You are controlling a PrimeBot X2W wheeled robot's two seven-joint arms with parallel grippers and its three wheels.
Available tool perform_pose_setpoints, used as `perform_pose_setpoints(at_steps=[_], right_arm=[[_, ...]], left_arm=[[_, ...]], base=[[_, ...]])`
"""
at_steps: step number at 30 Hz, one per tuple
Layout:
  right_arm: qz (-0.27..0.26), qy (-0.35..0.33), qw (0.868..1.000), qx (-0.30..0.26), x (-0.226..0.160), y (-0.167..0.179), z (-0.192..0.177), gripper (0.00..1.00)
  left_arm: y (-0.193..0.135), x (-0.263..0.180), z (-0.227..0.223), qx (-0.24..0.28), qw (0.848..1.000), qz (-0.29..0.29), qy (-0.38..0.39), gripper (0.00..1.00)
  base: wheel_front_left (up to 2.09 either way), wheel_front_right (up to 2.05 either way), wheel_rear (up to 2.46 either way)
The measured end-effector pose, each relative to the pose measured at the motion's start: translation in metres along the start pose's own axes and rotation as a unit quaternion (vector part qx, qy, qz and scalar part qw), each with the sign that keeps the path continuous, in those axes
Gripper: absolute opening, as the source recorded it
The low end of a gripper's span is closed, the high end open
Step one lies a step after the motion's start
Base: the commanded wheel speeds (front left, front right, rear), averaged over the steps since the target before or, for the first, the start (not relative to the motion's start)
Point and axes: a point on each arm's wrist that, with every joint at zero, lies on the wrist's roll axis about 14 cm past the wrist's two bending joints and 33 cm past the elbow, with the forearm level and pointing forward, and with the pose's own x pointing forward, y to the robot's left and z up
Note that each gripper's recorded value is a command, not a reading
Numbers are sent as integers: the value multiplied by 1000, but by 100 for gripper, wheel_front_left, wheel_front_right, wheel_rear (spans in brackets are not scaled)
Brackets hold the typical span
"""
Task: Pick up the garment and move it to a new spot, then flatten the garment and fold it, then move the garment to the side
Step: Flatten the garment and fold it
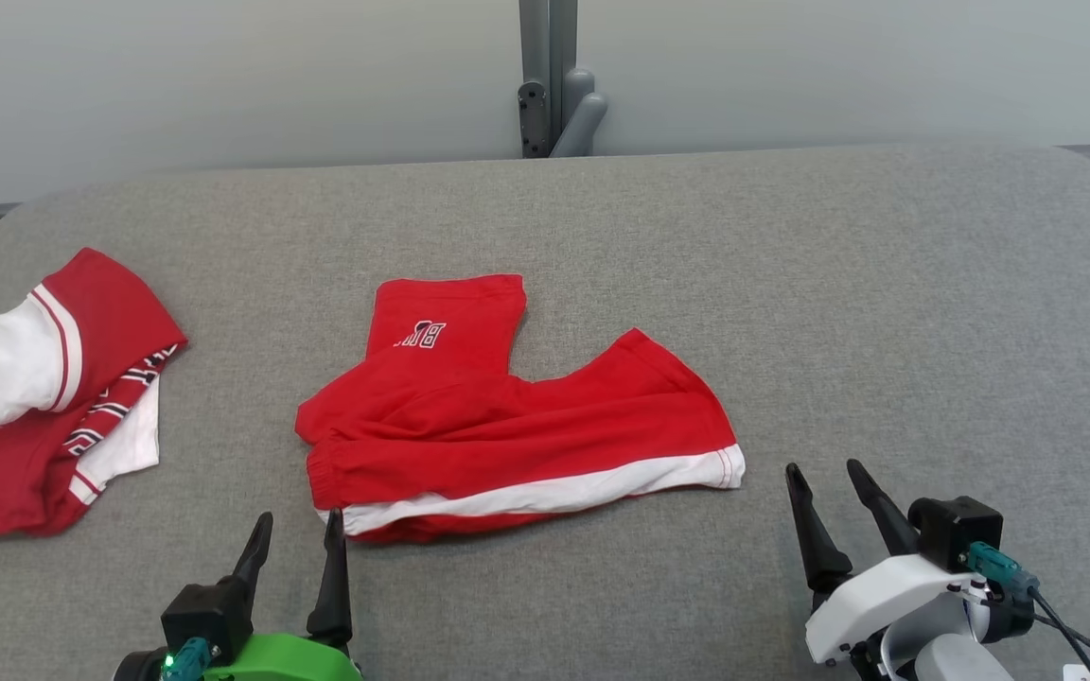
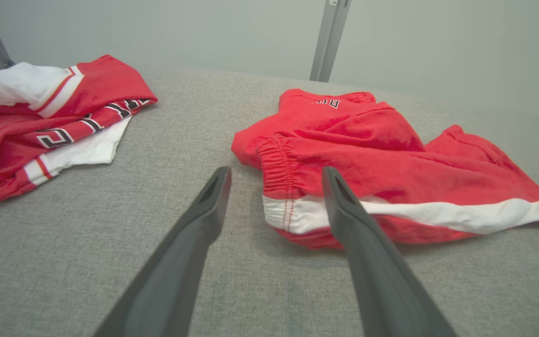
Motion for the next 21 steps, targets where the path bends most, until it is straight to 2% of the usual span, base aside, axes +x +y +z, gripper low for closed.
perform_pose_setpoints(at_steps=[16, 21], right_arm=[[11, -11, 1000, -23, -17, 9, 5, 100], [18, -1, 1000, -20, -11, 14, -2, 100]], left_arm=[[-9, -11, 1, 16, 1000, -16, -4, 100], [-8, -6, -7, -9, 1000, -12, 9, 100]], base=[[0, 0, 0], [0, 0, 0]])
